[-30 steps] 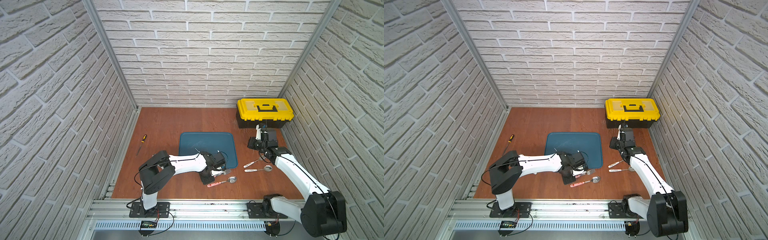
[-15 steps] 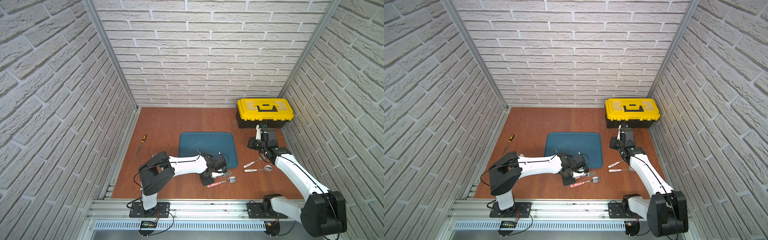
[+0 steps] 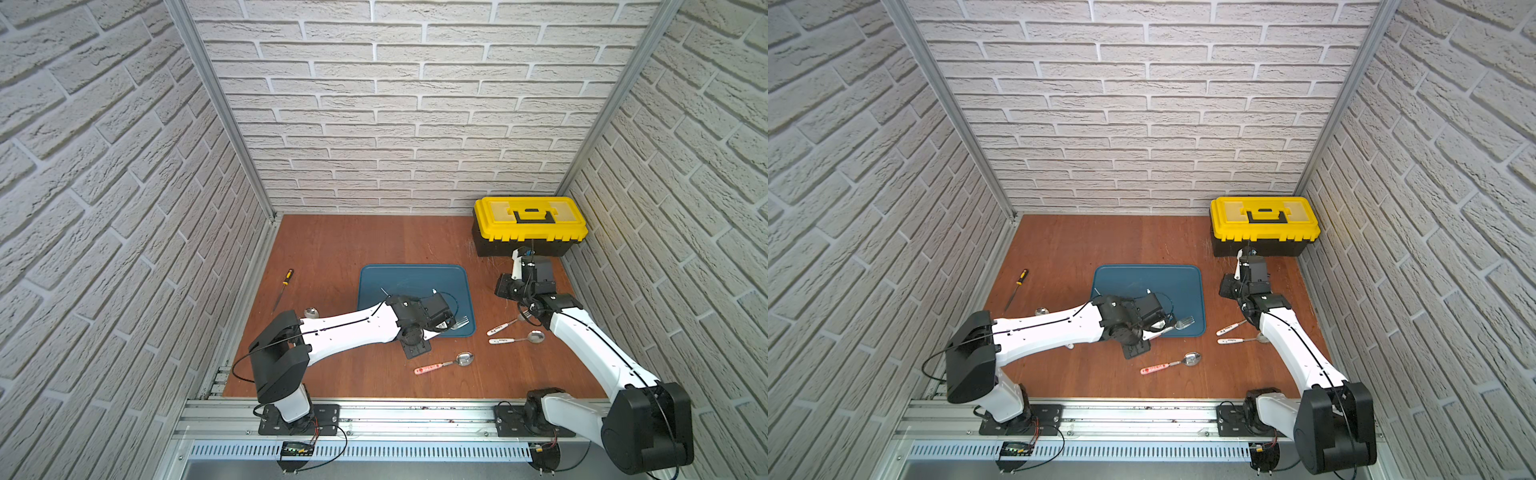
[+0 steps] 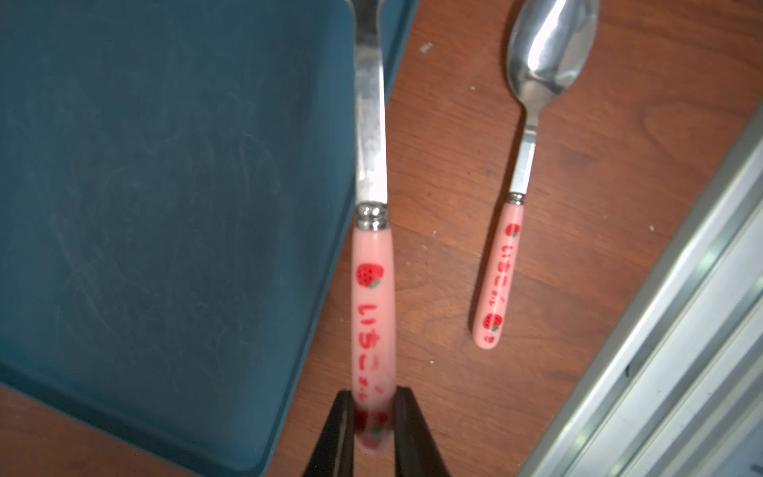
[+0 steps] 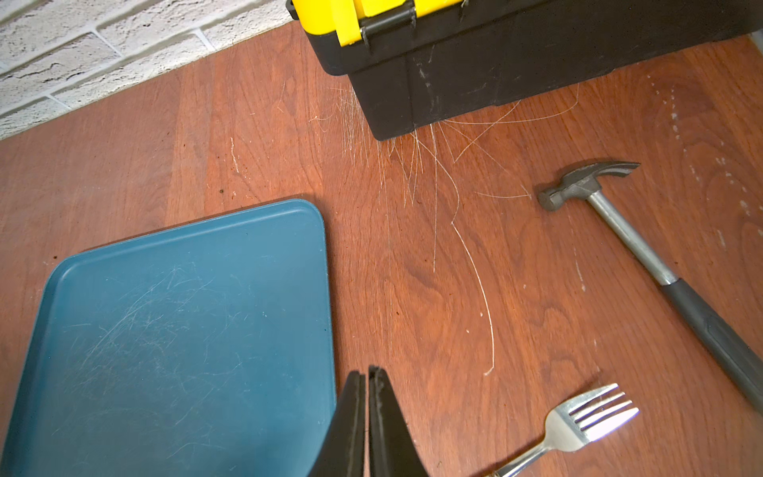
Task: Set the spoon and fork side by side
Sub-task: Place the fork on the tray.
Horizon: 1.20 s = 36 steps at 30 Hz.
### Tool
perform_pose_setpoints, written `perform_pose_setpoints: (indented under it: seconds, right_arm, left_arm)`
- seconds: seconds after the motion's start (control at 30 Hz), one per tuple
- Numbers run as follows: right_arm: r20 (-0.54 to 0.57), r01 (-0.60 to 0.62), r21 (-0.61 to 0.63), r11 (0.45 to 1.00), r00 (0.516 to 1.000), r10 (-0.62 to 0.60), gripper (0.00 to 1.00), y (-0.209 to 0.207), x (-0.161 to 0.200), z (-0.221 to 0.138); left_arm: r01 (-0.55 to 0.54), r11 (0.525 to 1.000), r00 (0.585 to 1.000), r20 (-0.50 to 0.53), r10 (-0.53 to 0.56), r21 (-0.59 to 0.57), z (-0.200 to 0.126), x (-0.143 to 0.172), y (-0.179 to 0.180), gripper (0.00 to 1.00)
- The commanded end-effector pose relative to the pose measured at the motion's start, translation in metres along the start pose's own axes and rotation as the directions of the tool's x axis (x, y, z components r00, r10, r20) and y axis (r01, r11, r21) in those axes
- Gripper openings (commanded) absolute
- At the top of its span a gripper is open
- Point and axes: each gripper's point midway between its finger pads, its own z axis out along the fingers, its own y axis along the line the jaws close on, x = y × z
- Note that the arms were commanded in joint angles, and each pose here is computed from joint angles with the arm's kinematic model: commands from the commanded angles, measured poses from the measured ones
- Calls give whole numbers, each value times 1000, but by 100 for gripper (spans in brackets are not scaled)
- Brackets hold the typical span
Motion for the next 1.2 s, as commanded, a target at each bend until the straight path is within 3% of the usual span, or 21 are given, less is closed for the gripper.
perform_pose_setpoints:
  seconds: [0.0,0.1,0.17,0.33,0.47,0.7,0.9,1.03,1.17]
  right_arm:
    - [38,-1,-20,1000,999,2,10,4,-6,-5]
    - [44,-1,-25,1000,999,2,10,5,-7,-6]
    - [44,-2,-30,1000,999,3,10,6,-7,-7]
    - [47,-1,-43,999,999,3,10,9,-8,-7]
    - [52,-2,-48,999,999,5,10,9,-9,-8]
    - [57,-1,-53,999,998,4,10,10,-9,-10]
    - [56,0,-55,998,998,4,10,10,-7,-10]
    - [53,-1,-58,998,999,4,10,10,-6,-9]
    - [53,0,-60,998,999,3,10,10,-6,-9]
  left_arm:
    - [207,975,978,-25,-209,-85,-4,7,33,0]
    - [398,903,912,-34,-409,-161,-4,20,63,0]
    - [516,828,841,-53,-538,-219,-3,38,82,0]
    - [656,674,693,-82,-716,-341,-1,74,109,0]
    - [751,592,585,-121,-802,-292,14,80,102,0]
    - [868,457,437,-139,-889,-195,36,81,90,0]
    - [878,436,414,-145,-899,-197,43,85,94,0]
    - [904,393,372,-141,-917,-171,50,86,100,0]
    - [901,392,372,-135,-918,-183,56,86,107,0]
